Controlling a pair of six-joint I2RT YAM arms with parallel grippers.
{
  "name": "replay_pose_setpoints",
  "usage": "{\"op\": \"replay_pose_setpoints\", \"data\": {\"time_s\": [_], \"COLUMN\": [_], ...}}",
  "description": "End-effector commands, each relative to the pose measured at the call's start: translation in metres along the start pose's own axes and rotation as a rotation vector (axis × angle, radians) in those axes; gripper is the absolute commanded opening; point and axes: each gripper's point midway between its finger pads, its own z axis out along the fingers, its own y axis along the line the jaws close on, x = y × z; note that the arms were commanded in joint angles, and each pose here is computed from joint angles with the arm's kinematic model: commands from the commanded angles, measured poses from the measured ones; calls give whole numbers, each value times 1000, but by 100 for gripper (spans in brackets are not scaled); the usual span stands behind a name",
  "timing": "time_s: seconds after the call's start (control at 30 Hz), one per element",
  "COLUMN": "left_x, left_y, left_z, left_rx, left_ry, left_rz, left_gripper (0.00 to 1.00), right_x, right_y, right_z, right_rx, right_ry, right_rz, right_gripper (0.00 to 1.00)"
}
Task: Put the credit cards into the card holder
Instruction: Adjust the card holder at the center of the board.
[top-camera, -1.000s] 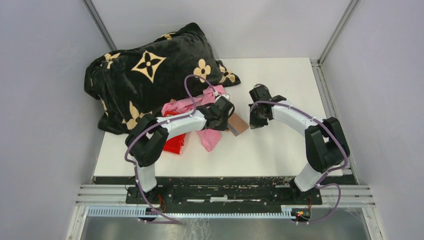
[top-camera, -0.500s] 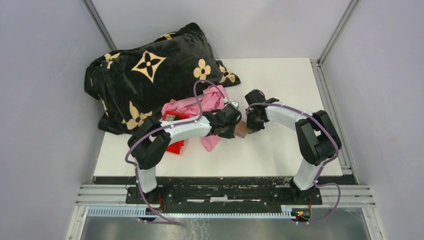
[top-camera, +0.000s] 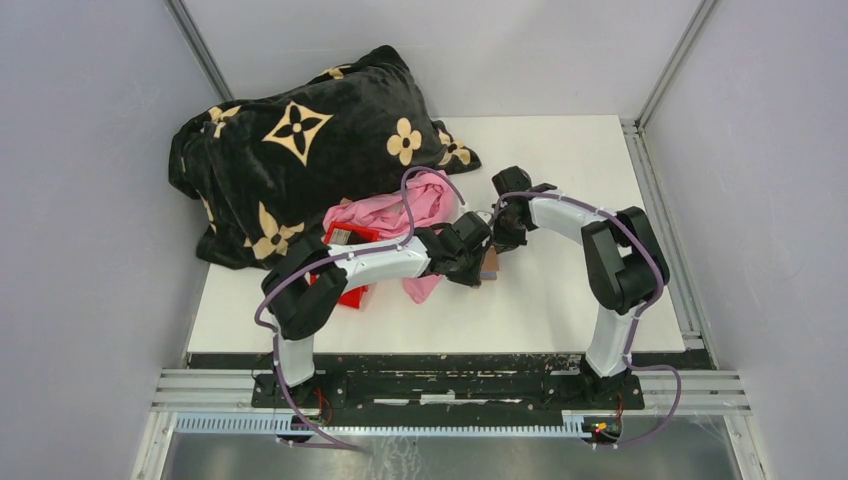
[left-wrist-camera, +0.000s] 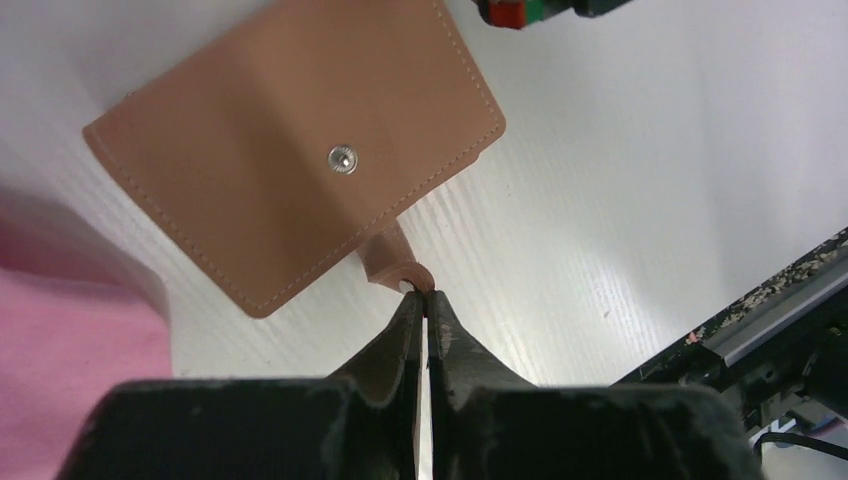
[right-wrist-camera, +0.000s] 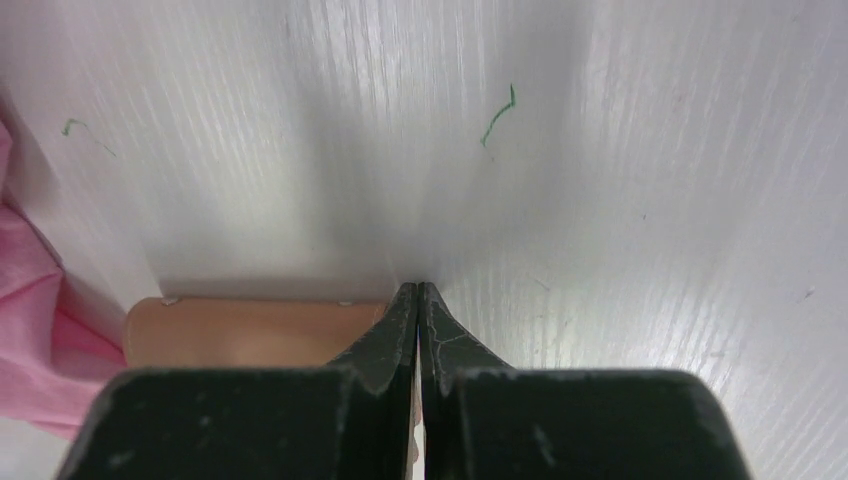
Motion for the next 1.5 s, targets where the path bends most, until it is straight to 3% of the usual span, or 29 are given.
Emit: {"op": "replay_pose_setpoints", "data": {"time_s": [0.0,0.2,0.4,0.8,1.1,1.27,1.47], "left_x": [-17,-24,-56,-108,-75,-68,-61], "left_y": [-36,-44,-50,3,53,66,73], "left_z": [4,7,-20,-87,-69,-60,-46], "left_rx": [145,167,163,49,-91,-121,-139], "left_ry": [-22,-27,-157,-420,-387,-369,-331], "left_rz": [65,60,44,-109,-175,-197,-220], "left_gripper": [12,38,54,61,56,44,27], "right_x": [-24,-22,-25,-28,-42,-39,-25], "right_y": [15,23,25,21,7,-2,-9], "right_z": [3,7,7,3,-13,-22,-24], "right_rx": [-54,-88,-89,-73,-25,7,12], "right_ry": [-40,-10,-9,-23,-109,-129,-109], "right_rz": [4,5,-2,-10,4,2,3], "right_gripper": [4,4,5,6,10,16,17]}}
